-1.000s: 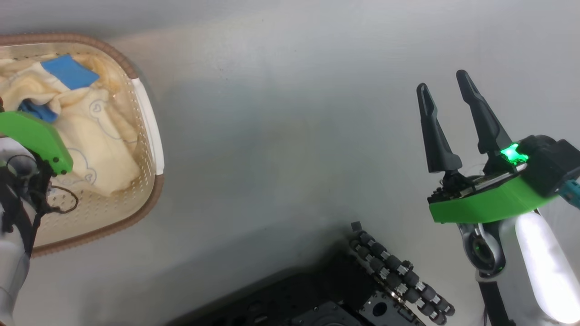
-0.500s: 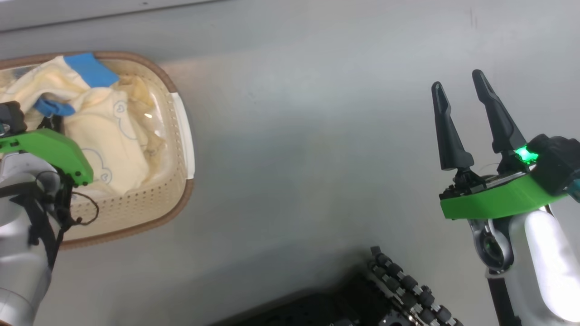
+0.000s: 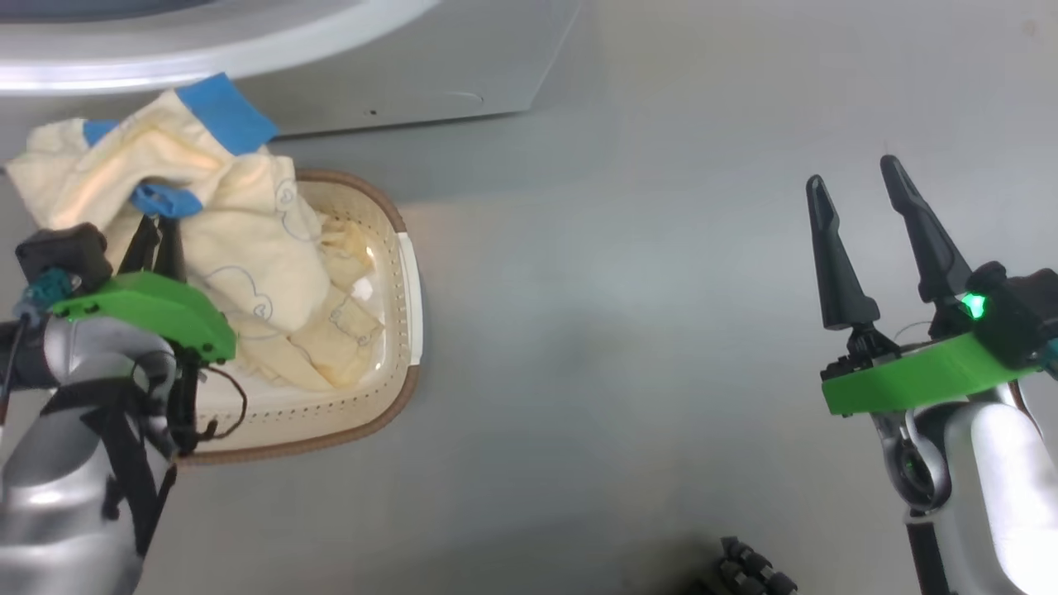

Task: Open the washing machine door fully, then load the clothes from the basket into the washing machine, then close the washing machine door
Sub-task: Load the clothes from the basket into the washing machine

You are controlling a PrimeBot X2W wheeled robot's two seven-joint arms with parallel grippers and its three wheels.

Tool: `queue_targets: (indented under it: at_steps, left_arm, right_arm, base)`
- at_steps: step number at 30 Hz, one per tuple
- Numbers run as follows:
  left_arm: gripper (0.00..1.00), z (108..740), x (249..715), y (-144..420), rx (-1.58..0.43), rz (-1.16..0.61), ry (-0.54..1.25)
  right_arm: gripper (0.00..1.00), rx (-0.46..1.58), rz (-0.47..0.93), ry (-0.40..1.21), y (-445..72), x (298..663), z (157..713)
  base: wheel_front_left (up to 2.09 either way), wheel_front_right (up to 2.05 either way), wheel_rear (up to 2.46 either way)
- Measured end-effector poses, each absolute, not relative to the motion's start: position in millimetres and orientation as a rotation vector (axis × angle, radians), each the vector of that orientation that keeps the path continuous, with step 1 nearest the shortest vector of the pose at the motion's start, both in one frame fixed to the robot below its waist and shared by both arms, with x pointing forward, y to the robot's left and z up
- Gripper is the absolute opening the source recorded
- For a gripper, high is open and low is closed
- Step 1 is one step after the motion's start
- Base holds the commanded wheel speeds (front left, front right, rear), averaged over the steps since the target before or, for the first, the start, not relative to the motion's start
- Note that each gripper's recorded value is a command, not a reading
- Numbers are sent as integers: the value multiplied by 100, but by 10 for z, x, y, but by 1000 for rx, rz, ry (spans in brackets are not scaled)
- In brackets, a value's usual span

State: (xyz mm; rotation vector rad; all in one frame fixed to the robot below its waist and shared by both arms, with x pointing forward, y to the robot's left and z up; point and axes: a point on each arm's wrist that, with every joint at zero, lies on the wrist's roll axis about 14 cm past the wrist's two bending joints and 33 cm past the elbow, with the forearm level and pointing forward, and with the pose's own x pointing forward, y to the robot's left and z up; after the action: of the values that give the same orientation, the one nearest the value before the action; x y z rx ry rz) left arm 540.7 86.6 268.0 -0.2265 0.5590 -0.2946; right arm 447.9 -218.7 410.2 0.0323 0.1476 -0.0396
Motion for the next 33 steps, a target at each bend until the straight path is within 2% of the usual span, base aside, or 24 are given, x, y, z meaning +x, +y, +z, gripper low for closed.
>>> queue_targets:
  at_steps: [11,33]
  left_arm:
    - [0,3681,5031,1168,-189,-223,312]
    - [0,4724,4112,1495,-149,-106,104]
  right_arm:
    - [100,38,-23,96,-2108,4261,4517]
    - [100,51,15,15,-1952,3733,5064]
  base:
    - [0,0,0]
    - [0,0,0]
